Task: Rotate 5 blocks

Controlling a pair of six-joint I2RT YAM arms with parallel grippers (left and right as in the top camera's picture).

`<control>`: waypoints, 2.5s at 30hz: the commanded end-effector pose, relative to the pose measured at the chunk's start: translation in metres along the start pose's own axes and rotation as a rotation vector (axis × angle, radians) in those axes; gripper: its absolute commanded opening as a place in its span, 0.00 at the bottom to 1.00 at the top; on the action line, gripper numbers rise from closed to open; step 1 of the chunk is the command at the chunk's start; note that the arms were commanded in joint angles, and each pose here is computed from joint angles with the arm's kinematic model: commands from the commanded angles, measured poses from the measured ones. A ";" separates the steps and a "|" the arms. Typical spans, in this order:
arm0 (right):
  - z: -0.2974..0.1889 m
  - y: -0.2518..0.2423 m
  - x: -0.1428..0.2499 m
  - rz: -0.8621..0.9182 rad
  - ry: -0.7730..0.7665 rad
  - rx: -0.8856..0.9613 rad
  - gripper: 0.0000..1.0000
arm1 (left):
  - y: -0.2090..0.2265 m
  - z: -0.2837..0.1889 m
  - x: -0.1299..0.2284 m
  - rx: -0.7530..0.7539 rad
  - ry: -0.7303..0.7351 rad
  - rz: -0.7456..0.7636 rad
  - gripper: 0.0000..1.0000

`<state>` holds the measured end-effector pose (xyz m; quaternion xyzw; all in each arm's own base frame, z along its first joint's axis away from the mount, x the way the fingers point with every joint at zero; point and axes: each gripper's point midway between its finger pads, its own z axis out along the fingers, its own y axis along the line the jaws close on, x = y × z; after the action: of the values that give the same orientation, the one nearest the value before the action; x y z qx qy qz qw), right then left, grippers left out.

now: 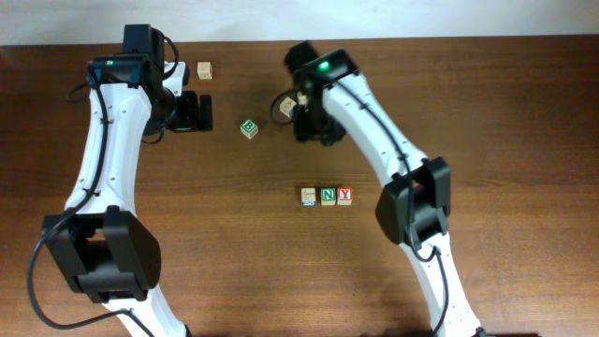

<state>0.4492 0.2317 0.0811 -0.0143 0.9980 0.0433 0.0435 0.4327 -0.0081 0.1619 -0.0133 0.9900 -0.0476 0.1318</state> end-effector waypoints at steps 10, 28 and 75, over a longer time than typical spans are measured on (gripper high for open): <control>0.021 -0.075 -0.072 -0.033 -0.147 -0.009 0.58 | 0.002 -0.002 -0.005 -0.007 -0.013 -0.010 0.99; 0.055 -0.074 -0.078 -0.033 -0.137 -0.007 0.50 | 0.002 -0.002 -0.005 -0.007 -0.014 -0.010 0.99; -0.064 -0.048 0.047 -0.011 0.192 -0.080 0.22 | 0.002 -0.002 -0.005 -0.007 -0.013 -0.010 0.99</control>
<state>0.4008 0.1722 0.0630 -0.0142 0.9902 0.0521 -0.1289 0.4327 -0.0081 0.1619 -0.0133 0.9900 -0.0476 0.1318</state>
